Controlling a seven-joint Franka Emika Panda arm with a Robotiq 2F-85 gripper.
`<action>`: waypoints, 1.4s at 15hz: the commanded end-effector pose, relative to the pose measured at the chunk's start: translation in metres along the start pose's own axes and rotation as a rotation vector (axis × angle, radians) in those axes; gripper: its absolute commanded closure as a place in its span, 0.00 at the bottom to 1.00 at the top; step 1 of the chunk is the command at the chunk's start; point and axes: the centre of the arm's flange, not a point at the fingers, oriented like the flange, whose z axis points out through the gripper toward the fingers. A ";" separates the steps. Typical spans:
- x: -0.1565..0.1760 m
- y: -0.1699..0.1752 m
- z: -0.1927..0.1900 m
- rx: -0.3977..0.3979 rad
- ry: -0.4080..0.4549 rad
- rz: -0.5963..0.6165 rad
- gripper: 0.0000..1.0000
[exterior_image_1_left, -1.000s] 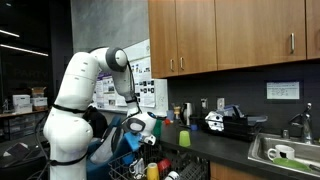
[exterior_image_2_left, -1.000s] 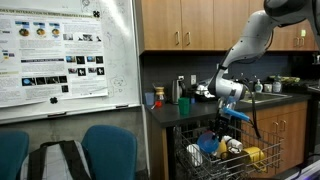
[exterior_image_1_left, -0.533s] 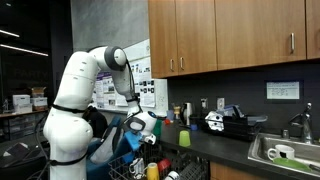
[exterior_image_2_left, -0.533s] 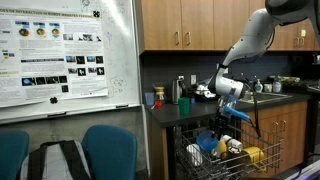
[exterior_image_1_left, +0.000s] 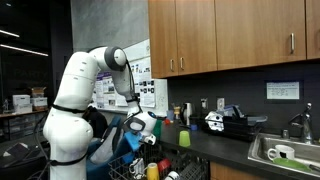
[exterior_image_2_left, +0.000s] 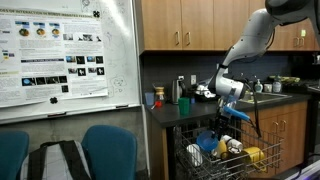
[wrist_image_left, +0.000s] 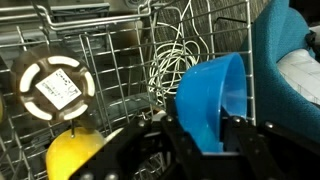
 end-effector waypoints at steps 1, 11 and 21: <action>0.000 0.000 0.000 -0.001 0.000 -0.001 0.88; -0.003 -0.002 -0.037 0.035 0.028 -0.049 0.88; 0.014 -0.037 -0.090 0.081 0.112 -0.098 0.88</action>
